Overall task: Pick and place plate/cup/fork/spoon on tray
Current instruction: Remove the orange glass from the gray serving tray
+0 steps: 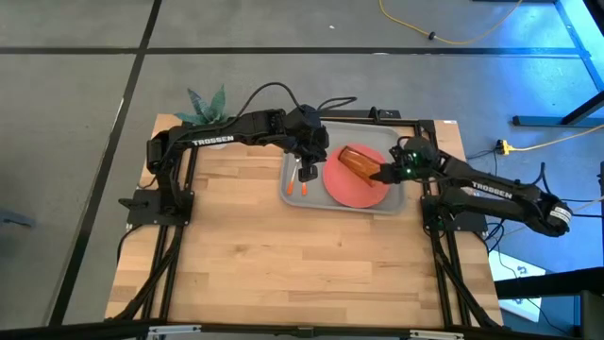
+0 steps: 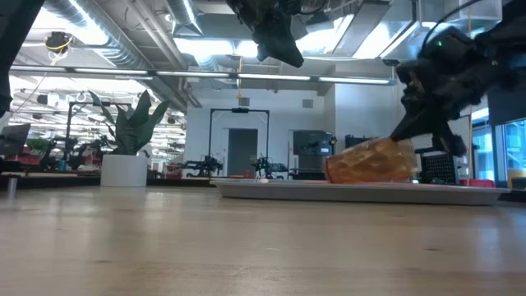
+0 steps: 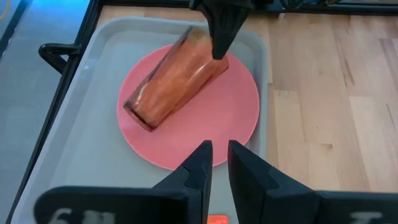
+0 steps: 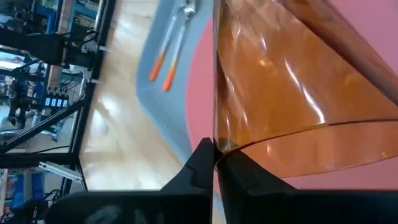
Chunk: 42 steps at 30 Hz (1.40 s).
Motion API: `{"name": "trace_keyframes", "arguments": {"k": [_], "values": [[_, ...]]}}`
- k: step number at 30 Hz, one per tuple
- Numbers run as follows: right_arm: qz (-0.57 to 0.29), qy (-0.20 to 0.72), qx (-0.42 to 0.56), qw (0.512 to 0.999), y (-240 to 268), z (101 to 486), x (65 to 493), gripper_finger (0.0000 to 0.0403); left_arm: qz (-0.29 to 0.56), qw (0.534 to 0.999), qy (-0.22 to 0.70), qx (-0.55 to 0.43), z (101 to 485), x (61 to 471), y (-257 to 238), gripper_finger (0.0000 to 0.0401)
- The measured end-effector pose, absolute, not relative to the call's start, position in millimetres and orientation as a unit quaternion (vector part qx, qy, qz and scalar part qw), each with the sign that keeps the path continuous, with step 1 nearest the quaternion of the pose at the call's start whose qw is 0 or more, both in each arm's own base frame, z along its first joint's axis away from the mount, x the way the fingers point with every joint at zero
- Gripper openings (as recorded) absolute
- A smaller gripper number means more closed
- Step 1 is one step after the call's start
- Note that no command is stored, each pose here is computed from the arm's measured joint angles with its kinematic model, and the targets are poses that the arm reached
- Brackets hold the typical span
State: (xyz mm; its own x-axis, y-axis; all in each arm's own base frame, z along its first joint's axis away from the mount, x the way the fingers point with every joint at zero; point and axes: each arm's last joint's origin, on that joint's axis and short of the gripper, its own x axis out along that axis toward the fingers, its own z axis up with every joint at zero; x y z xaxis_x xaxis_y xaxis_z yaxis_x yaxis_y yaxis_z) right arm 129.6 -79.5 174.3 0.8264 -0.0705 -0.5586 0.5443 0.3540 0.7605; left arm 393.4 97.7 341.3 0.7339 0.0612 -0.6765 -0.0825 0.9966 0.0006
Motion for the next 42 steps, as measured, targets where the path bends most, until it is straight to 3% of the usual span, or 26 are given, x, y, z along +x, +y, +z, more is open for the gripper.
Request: {"name": "trace_keyframes", "arguments": {"k": [7,14,23,31,42], "values": [[-0.246,0.301,0.480,0.786,-78.8,228.4,123.9,0.0008,0.038,0.931,0.363,-0.014,341.3,393.4,97.7,0.0045],[-0.299,0.391,0.461,0.739,-71.8,294.7,109.8,0.0008,0.031,0.931,0.364,0.006,341.3,393.4,97.6,0.0045],[-0.353,0.499,0.380,0.694,-92.9,354.0,129.1,0.0008,0.029,0.931,0.364,0.010,341.3,393.3,97.7,0.0045],[-0.333,0.539,0.418,0.651,-131.5,354.4,145.5,0.0009,-0.003,0.933,0.360,-0.003,341.2,393.3,95.7,0.0045],[-0.323,0.605,0.421,0.593,-181.6,315.9,159.7,0.0008,-0.037,0.934,0.356,0.011,341.3,393.3,93.9,0.0045]]}}
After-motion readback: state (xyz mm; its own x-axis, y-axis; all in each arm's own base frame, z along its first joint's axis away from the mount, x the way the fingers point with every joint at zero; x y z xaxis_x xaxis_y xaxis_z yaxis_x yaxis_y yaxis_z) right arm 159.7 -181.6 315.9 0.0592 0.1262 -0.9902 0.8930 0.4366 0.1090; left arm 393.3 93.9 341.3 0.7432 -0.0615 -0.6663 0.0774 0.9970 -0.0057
